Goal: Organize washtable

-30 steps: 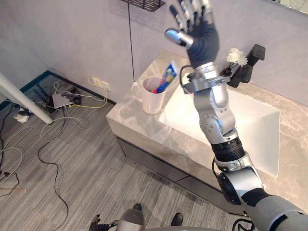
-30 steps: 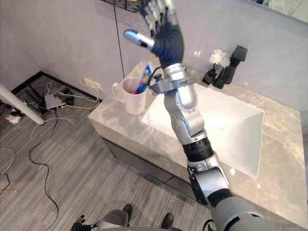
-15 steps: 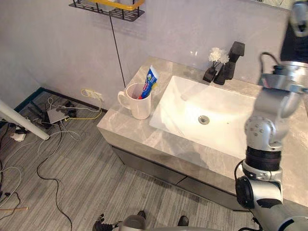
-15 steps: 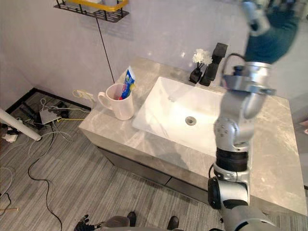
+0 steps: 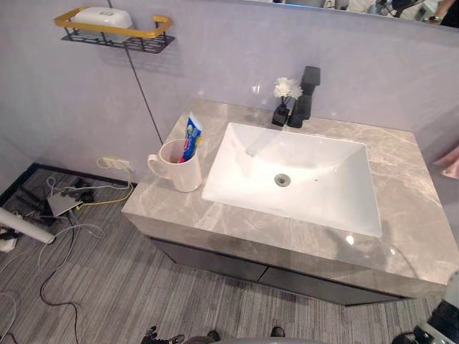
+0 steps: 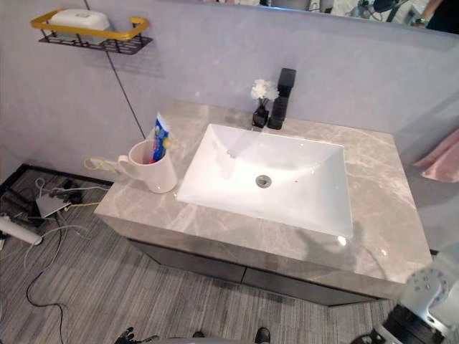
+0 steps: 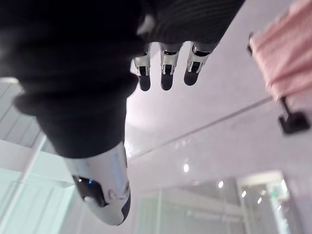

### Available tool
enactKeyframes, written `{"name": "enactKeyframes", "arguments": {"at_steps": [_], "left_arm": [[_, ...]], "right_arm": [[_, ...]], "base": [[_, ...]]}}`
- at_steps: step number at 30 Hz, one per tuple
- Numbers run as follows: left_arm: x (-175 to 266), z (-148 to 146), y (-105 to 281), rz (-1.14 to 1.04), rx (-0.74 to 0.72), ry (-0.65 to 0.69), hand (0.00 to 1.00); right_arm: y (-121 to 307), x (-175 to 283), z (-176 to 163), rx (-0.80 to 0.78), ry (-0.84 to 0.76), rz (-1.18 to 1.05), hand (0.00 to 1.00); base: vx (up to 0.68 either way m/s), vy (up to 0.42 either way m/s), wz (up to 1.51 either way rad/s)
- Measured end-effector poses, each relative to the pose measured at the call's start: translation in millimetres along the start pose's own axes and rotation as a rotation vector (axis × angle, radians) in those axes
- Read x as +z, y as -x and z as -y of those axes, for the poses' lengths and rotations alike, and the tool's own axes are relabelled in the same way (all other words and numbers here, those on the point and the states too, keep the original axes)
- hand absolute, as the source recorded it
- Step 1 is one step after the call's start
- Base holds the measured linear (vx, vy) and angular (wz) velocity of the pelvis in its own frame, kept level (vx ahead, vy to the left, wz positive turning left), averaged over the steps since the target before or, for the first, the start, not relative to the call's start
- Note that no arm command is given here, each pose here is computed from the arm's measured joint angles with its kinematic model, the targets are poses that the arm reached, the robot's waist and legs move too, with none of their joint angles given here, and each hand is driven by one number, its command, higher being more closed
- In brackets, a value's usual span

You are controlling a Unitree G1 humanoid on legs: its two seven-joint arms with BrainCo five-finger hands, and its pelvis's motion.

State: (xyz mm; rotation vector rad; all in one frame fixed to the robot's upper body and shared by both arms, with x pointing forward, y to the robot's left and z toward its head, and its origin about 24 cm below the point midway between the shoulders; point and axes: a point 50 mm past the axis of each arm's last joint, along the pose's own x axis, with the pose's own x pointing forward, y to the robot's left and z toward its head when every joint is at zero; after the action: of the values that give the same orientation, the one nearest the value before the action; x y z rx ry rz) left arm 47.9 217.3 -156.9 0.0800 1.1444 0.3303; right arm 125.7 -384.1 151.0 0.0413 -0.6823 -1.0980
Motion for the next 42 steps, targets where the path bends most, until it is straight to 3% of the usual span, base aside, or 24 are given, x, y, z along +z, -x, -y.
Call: {"name": "enactKeyframes", "arguments": {"at_steps": [5,13,17,26,34,42], "left_arm": [[6.5,7.2,-1.8,0.005,-0.002,0.067,0.0],[17.6,13.1,-4.1,0.022,0.0,0.148,0.0],[24.0,33.1,-2.7,0.032,-0.044,0.186,0.0],[21.2,38.2,-1.6,0.011,-0.053,0.241,0.0],[19.4,38.6,-2.5,-0.001,-0.057,0.236,0.0],[20.1,35.1,-4.9,-0.002,-0.073,0.203,0.0]], "right_arm": [[41.2,-35.3,32.7,-0.086,0.277,-0.241,0.0],[120.9,-83.7,56.0,-0.152,0.295,-0.637,0.0],[134.9,-95.9,61.3,-0.166,0.302,-0.734,0.0],[200.6,-134.0,94.1,-0.21,0.396,-1.105,0.0],[256.7,-145.9,117.0,-0.221,0.435,-1.386,0.0],[300.6,-151.3,116.9,-0.122,0.484,-1.617,0.0]], "base": [[-0.02,-0.009,-0.09],[-0.03,-0.012,-0.07],[-0.05,-0.02,-0.03],[-0.01,-0.015,-0.01],[0.0,-0.006,0.01],[-0.01,-0.014,0.08]]}}
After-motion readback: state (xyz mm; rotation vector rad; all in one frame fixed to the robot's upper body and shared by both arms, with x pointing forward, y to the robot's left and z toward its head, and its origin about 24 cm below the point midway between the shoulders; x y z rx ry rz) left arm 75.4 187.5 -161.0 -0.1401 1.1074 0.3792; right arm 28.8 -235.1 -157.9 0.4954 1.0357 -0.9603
